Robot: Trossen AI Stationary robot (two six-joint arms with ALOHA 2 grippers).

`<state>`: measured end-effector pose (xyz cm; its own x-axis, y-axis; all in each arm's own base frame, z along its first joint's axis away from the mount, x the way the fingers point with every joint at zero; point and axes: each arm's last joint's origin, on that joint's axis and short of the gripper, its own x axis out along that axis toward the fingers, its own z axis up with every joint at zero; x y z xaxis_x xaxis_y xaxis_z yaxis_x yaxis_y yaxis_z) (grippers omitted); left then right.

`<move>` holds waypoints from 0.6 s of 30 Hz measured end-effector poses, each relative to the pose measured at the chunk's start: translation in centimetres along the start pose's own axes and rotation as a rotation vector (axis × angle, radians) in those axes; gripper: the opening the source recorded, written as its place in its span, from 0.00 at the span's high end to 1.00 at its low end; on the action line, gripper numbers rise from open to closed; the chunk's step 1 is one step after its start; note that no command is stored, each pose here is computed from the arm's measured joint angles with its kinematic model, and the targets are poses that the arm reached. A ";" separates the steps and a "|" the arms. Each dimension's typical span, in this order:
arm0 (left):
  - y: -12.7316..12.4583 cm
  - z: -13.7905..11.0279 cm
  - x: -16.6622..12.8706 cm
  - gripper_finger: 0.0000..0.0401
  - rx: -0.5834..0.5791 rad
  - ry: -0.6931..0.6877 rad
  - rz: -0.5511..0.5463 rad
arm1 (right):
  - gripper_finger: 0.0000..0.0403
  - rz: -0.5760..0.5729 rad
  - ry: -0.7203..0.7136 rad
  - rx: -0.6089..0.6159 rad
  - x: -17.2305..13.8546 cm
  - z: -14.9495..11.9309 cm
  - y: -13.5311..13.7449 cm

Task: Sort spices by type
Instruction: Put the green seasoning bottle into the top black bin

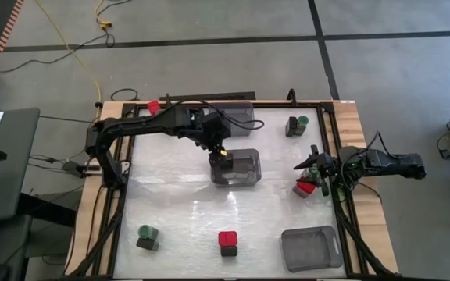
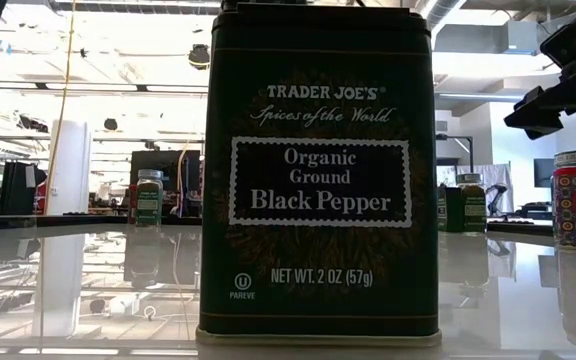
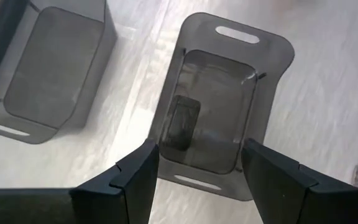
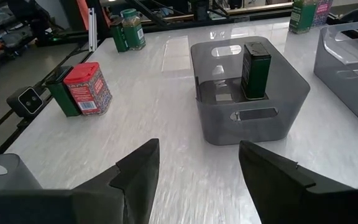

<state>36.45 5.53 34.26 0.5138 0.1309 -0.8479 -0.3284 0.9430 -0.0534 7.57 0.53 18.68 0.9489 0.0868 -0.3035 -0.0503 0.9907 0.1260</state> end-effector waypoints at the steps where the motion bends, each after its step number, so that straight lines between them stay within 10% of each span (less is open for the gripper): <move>1: -0.1 0.0 0.0 0.45 0.002 -0.004 -0.002 | 0.38 0.000 0.000 0.000 0.0 0.0 0.0; 18: -0.6 1.3 -0.1 0.45 -0.008 -0.136 -0.031 | 0.38 -0.035 -0.176 0.127 0.8 0.7 -0.5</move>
<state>37.59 5.36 35.04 0.6261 0.1423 -0.7667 -0.3166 0.9449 -0.0832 8.54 0.05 19.03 0.9897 0.0219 -0.1417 0.0128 0.9707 0.2400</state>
